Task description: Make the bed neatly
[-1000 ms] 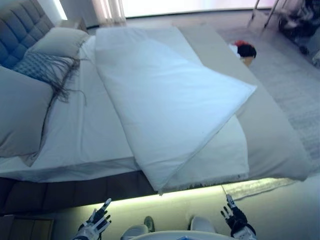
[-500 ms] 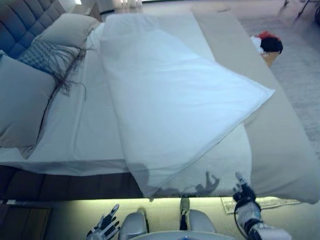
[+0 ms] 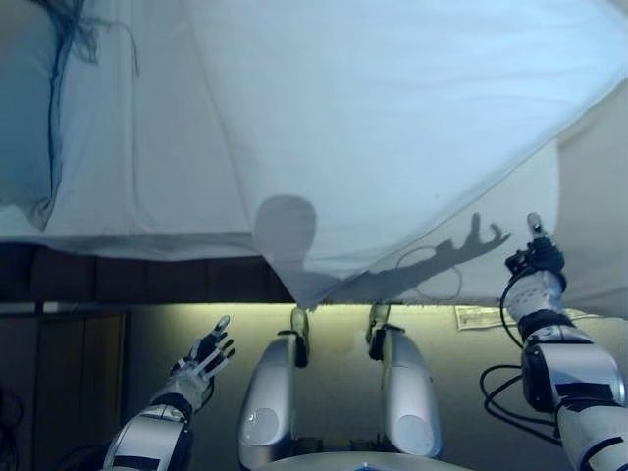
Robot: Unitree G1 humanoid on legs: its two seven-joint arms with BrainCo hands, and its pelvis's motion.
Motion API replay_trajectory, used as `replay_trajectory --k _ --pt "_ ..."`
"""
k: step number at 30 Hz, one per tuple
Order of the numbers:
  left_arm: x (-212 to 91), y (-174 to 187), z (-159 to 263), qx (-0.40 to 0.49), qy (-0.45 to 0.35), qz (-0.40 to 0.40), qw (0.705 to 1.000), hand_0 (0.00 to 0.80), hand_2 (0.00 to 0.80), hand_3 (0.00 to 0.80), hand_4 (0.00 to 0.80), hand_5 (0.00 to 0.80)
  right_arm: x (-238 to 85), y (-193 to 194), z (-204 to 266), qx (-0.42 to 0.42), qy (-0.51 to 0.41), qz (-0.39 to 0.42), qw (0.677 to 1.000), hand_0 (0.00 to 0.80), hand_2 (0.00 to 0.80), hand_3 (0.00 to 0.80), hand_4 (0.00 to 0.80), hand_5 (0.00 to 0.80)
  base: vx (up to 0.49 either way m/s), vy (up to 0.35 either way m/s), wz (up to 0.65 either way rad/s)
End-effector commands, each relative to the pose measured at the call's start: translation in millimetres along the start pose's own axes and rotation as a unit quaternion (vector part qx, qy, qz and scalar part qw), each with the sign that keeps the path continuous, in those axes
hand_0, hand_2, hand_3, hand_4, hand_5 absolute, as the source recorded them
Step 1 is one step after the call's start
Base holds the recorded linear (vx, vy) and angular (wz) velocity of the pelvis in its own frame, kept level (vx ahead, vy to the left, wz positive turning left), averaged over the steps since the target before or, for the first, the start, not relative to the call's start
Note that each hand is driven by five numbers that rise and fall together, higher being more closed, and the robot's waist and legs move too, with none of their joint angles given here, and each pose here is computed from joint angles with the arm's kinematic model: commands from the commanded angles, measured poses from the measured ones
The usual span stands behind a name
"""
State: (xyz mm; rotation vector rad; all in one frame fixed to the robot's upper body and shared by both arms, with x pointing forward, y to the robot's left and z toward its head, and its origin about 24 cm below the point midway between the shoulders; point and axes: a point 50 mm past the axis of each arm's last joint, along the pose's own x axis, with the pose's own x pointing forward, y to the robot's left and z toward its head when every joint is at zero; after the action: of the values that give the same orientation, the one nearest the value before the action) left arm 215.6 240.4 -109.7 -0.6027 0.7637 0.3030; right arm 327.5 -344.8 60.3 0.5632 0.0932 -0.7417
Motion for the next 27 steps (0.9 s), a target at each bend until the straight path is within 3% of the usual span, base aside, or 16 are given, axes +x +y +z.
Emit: replay_trajectory --k 1,9,27 --pt "-5.9 14.3 -5.2 -0.005 -0.006 0.008 1.0 0.0 0.0 0.0 0.0 0.0 4.3 9.0 29.3 -0.031 -0.035 0.04 0.998 0.0 0.0 0.0 0.0 0.0 -0.006 0.013 0.09" --pt "-8.8 16.4 -2.6 -0.028 -0.023 -0.004 0.999 0.0 0.0 0.0 0.0 0.0 5.6 44.1 85.2 -0.089 -0.08 0.117 0.986 0.0 0.0 0.0 0.0 0.0 0.05 0.016 0.07" --pt "-22.8 27.5 -14.1 -0.055 -0.049 -0.038 0.997 0.0 0.0 0.0 0.0 0.0 -24.7 116.8 191.7 -0.156 -0.207 0.194 0.946 0.0 0.0 0.0 0.0 0.0 0.018 -0.006 0.04"
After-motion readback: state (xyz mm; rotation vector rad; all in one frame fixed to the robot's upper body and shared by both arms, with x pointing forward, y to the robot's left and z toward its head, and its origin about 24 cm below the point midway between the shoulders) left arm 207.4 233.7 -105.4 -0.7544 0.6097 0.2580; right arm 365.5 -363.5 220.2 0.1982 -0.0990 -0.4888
